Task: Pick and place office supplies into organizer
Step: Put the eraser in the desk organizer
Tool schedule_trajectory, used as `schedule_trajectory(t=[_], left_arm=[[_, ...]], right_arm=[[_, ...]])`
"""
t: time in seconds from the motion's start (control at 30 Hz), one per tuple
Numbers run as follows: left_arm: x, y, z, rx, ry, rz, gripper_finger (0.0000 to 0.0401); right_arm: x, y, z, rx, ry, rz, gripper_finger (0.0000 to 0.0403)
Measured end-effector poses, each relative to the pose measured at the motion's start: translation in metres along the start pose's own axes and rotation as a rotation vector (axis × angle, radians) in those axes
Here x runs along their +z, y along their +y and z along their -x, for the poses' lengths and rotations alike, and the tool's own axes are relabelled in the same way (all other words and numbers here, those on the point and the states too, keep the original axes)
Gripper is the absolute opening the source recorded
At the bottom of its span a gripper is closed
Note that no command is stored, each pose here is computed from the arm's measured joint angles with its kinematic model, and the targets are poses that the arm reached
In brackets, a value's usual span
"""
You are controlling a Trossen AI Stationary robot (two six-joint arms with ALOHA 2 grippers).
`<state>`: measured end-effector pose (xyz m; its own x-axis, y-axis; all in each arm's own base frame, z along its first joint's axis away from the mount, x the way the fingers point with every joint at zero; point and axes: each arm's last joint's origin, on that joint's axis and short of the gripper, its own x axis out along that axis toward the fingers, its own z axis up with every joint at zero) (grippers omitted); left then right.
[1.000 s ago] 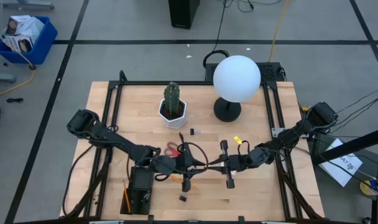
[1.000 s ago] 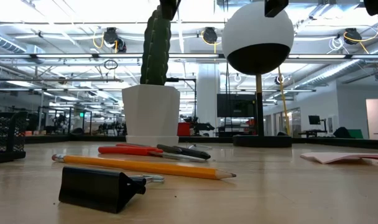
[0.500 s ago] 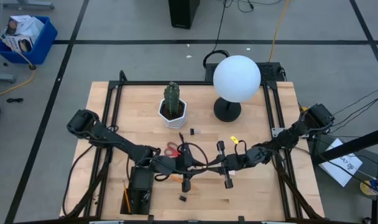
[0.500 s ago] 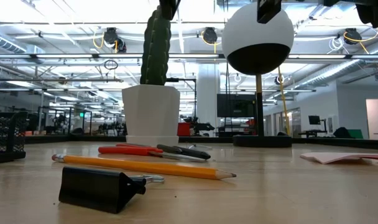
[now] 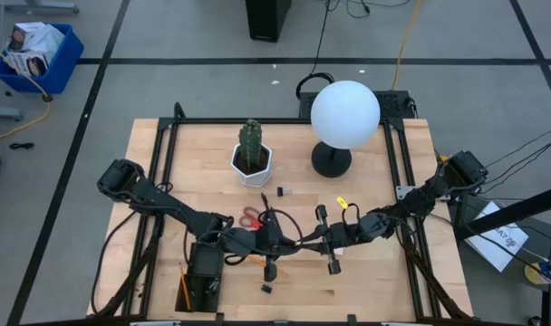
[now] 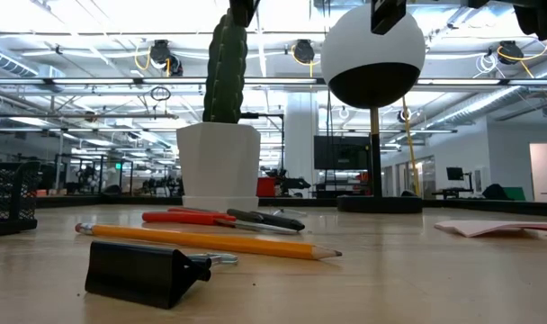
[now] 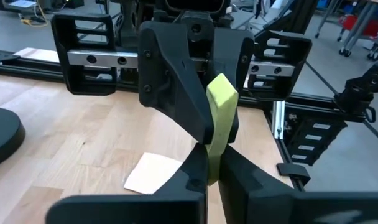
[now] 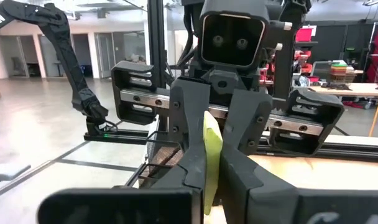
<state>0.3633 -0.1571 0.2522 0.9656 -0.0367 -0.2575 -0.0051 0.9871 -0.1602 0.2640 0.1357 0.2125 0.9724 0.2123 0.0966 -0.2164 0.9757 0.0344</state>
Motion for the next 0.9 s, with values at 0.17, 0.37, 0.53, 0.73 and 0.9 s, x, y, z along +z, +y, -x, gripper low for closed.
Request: schedule_trajectory(t=[0.17, 0.37, 0.53, 0.73, 0.9], left_arm=[[0.0, -0.001, 0.0, -0.013, 0.006, 0.015, 0.0029], [-0.003, -0.008, 0.003, -0.03, 0.021, 0.011, 0.0015], [-0.008, -0.017, 0.007, -0.051, 0.042, 0.002, 0.0015], [-0.014, -0.028, 0.013, -0.077, 0.073, -0.001, 0.0015], [-0.018, -0.035, 0.031, -0.064, 0.182, 0.02, 0.0016]], right_arm=[[0.0, 0.0, 0.0, 0.003, 0.002, -0.001, 0.002], [-0.001, 0.002, 0.0, 0.018, 0.007, -0.012, 0.0042], [0.001, 0.008, 0.002, 0.039, 0.005, -0.006, 0.0058], [0.003, 0.018, 0.006, 0.067, -0.016, 0.019, 0.0066], [0.003, 0.027, 0.009, 0.099, -0.017, 0.034, 0.0063]])
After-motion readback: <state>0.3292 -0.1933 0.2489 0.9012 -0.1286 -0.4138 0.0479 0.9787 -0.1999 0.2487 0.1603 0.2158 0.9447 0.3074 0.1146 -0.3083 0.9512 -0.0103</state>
